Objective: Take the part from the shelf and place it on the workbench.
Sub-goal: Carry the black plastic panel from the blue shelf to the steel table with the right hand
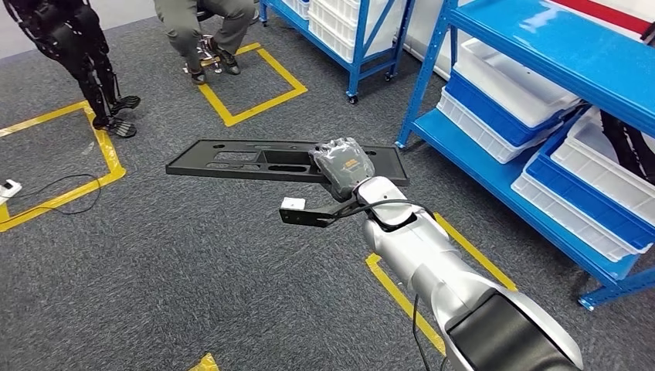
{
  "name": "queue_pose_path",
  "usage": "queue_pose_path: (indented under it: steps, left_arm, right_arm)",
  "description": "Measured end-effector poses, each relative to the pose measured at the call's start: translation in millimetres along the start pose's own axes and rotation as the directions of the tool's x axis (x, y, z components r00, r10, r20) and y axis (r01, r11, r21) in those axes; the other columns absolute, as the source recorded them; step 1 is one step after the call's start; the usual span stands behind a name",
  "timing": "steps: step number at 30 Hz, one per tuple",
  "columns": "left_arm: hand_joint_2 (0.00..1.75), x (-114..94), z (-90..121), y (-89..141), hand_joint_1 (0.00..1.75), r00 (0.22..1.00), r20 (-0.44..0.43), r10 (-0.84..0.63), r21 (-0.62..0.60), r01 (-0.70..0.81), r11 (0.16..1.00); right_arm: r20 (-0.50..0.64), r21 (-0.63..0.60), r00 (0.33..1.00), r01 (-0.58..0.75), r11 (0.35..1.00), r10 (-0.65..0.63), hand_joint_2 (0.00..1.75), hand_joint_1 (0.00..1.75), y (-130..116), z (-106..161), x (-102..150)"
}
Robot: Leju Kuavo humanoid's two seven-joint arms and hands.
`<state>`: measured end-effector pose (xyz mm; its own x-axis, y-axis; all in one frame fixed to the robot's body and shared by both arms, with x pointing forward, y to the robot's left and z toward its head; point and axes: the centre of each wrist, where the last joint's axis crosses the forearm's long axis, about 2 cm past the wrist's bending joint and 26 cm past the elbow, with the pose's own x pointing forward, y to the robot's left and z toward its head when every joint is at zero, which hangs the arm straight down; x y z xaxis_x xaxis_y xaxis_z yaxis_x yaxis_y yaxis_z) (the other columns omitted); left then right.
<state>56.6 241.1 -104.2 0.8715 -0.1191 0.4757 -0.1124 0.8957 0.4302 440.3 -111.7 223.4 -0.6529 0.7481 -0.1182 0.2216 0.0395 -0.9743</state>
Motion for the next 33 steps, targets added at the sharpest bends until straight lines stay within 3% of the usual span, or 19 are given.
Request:
queue_pose_path:
  steps: [33]
  left_arm:
    - [1.75, -0.8, 0.2, 0.2, 0.0, 1.0, 0.002, -0.005, -0.005, 0.005, 1.0]
  right_arm:
    - [-0.008, 0.036, 1.0, -0.005, 0.999, 0.005, 1.75, 1.5, 12.3, 6.9, 6.8]
